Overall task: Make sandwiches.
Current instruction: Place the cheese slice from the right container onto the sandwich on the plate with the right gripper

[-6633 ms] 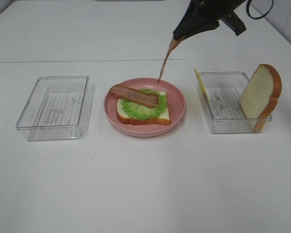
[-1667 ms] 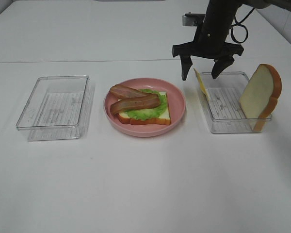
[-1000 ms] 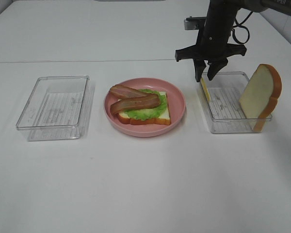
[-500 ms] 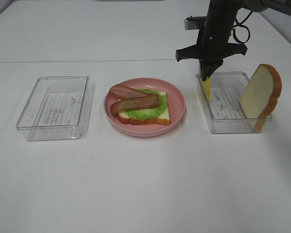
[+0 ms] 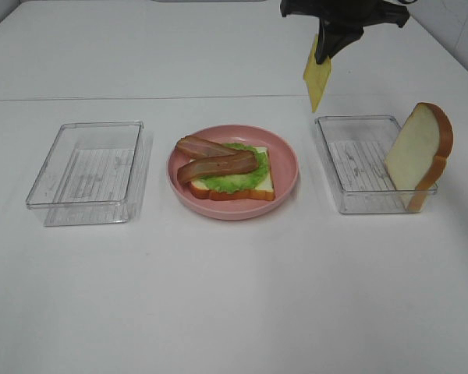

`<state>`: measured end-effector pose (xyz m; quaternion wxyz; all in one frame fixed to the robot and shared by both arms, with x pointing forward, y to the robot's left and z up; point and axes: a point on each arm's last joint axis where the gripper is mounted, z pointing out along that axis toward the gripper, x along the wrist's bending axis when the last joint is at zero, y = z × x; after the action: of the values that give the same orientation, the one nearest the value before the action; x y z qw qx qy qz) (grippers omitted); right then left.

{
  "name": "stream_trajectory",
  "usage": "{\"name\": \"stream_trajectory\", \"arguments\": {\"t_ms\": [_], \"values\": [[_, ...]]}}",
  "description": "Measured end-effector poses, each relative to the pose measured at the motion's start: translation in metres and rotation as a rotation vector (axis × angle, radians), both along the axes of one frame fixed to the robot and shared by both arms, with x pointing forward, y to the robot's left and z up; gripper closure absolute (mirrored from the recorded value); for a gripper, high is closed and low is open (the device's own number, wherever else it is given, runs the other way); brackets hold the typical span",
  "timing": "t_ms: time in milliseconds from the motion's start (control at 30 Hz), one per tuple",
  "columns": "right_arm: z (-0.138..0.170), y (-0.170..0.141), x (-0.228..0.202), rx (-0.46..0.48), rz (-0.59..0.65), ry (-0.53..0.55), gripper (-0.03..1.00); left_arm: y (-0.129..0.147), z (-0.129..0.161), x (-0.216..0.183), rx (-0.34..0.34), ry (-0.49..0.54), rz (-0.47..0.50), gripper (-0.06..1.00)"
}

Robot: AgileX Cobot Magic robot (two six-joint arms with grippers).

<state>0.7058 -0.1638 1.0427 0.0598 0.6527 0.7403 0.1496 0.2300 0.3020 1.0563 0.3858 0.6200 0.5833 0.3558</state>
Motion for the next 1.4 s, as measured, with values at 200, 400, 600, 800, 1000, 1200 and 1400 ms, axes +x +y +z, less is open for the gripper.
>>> {"name": "stream_trajectory", "arguments": {"t_ms": [200, 400, 600, 800, 1000, 1200, 1400], "values": [[0.019, 0.011, -0.009, 0.141, 0.064, -0.004, 0.95, 0.000, 0.000, 0.000, 0.000, 0.000, 0.000, -0.03], [0.008, 0.029, -0.018, 0.332, 0.168, 0.083, 0.95, 0.000, 0.000, 0.000, 0.000, 0.000, 0.000, -0.03], [-0.025, 0.043, -0.023, 0.511, 0.197, 0.153, 0.95, 0.000, 0.000, 0.000, 0.000, 0.000, 0.000, -0.03], [-0.056, 0.052, -0.028, 0.684, 0.154, 0.163, 0.95, 0.000, 0.000, 0.000, 0.000, 0.000, 0.000, -0.03], [-0.081, 0.050, -0.028, 0.715, 0.061, 0.131, 0.95, 0.000, 0.000, 0.000, 0.000, 0.000, 0.000, -0.03], [-0.101, 0.051, -0.024, 0.740, -0.004, 0.137, 0.95, 0.000, 0.000, 0.000, 0.000, 0.000, 0.000, -0.03], [-0.122, 0.054, -0.022, 0.780, -0.044, 0.185, 0.95, 0.000, 0.000, 0.000, 0.000, 0.000, 0.000, -0.03]]}}
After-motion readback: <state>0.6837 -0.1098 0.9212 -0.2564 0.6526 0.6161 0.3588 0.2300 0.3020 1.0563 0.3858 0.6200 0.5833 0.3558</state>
